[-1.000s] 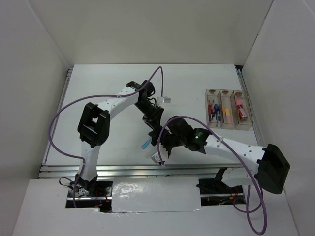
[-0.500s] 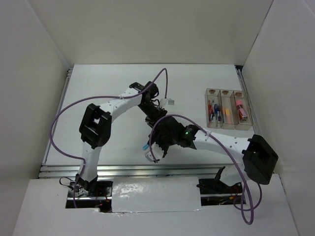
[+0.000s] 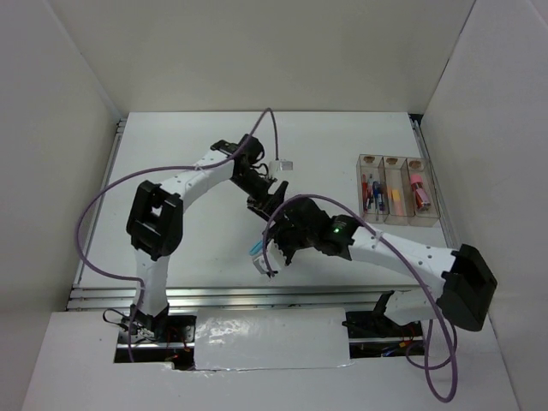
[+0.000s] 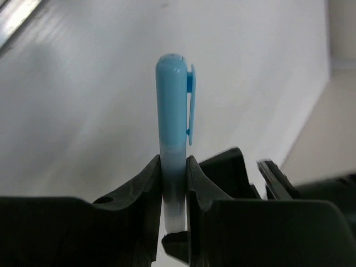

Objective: Sort the stationery into containers
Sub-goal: Pick up the stationery from the center of the board, then place the stationery in the storage box.

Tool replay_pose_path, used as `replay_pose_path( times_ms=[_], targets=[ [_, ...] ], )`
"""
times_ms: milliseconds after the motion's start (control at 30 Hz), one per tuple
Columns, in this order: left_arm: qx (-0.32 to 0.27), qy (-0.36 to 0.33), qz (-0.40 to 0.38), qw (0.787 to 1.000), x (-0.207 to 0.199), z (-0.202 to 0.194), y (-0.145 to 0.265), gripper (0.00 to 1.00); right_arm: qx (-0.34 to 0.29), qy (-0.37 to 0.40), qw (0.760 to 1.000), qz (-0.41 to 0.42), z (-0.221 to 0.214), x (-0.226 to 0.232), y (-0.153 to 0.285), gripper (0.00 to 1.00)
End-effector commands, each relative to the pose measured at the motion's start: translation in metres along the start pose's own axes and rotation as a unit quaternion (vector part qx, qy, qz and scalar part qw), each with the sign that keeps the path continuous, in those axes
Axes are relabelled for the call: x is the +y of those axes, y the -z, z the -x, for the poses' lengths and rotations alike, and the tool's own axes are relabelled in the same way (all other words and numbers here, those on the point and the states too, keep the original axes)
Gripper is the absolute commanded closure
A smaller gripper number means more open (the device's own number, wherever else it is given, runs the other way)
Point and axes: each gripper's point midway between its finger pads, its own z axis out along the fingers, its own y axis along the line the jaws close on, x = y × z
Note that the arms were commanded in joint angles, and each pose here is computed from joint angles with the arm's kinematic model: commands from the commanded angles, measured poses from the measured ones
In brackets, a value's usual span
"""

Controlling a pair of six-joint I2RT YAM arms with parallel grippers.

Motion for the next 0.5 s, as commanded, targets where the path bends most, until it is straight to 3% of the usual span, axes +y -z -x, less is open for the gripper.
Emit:
replay_pose_path(
  times_ms=[0, 133, 233, 267, 300, 367, 400, 467],
  targets=[
    [-0.115, -0.007, 0.003, 0.993, -0.015, 0.027, 0.065, 0.01, -0.009, -0.033, 0.995, -0.089, 0.021, -0.043, 0.051, 1.00],
    [-0.282, -0.017, 0.066, 0.957, 0.008, 0.061, 0.157, 0.01, 0.018, -0.126, 0.983, -0.132, 0.009, -0.043, 0.087, 1.00],
    [-0.332, -0.022, 0.117, 0.936, 0.016, 0.062, 0.204, 0.01, 0.062, -0.290, 0.937, -0.184, -0.034, -0.048, 0.118, 1.00],
    [-0.339, -0.015, 0.134, 0.931, 0.020, 0.058, 0.213, 0.01, 0.083, -0.344, 0.913, -0.202, -0.052, -0.048, 0.128, 1.00],
    [-0.348, 0.002, 0.156, 0.924, 0.035, 0.051, 0.225, 0.01, 0.113, -0.453, 0.854, -0.232, -0.089, -0.044, 0.146, 1.00],
    [-0.350, 0.023, 0.149, 0.925, 0.047, 0.040, 0.229, 0.01, 0.130, -0.544, 0.793, -0.242, -0.121, -0.036, 0.169, 1.00],
    [-0.356, 0.042, 0.151, 0.921, 0.059, 0.034, 0.239, 0.01, 0.156, -0.618, 0.723, -0.265, -0.162, -0.017, 0.188, 1.00],
    [-0.325, 0.069, 0.136, 0.933, 0.069, 0.022, 0.232, 0.01, 0.167, -0.666, 0.669, -0.284, -0.191, -0.007, 0.212, 1.00]
  ],
)
